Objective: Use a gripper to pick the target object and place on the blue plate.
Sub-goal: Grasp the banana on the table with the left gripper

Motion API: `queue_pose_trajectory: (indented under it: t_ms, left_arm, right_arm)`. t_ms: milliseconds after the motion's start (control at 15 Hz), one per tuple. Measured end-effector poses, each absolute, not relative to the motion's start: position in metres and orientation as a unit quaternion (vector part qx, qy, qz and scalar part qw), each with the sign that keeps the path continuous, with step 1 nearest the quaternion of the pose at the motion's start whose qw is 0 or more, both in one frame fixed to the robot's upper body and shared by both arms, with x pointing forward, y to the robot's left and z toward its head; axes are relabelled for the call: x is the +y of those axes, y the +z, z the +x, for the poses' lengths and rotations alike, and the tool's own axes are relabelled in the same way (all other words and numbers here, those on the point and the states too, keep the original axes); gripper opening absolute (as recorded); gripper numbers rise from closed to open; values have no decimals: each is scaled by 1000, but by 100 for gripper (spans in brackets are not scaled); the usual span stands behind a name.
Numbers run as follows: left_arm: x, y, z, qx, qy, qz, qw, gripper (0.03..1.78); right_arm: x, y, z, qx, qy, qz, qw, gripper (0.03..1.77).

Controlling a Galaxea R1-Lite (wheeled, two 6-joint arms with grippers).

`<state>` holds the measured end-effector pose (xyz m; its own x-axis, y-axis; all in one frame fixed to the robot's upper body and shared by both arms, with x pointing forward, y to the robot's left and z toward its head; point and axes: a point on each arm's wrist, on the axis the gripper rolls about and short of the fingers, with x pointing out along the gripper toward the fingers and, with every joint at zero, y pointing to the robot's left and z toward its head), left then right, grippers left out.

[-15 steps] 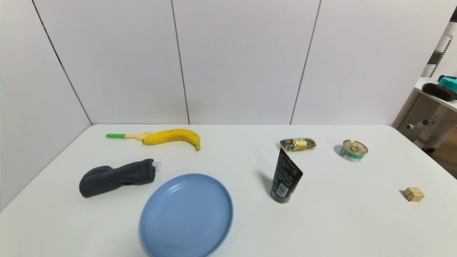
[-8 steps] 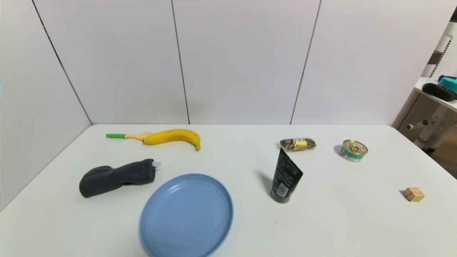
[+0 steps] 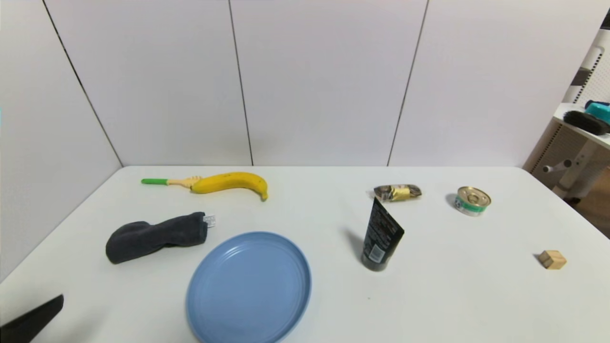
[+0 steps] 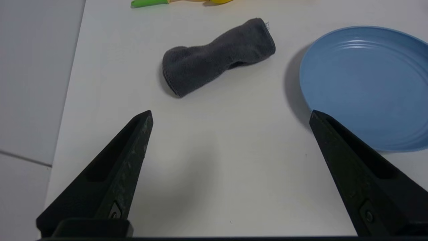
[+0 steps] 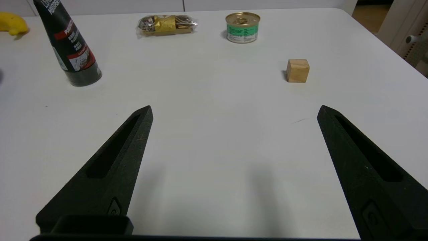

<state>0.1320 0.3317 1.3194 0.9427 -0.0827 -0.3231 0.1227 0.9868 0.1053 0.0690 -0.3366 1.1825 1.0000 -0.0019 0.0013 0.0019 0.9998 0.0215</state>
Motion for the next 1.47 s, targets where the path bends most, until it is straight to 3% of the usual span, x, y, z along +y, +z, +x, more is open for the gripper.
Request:
queue_pose_trajectory:
  t_ms: [333,600,867,1267,1467]
  left_arm:
    - [330,1383,224,245,-100,138,955,169]
    - [317,1401,298,308,-155,172,923,169]
    - [299,1392,368,330,-235,202,892,169]
    - [282,1351,446,319,-378,178,851,169]
    - [277,1338,479,303,-405,171,845,169]
  right_arm:
    - [-337,1182,69,-1,-1,11,1000,170]
    - [-337,1182,69,-1,-1,11,1000,170]
    - [-337,1182,69,0,-1,11,1000,170]
    - [-337,1182,69,-1,-1,11,1000,170]
    - [-337,1182,69,-1,-1,11,1000,170]
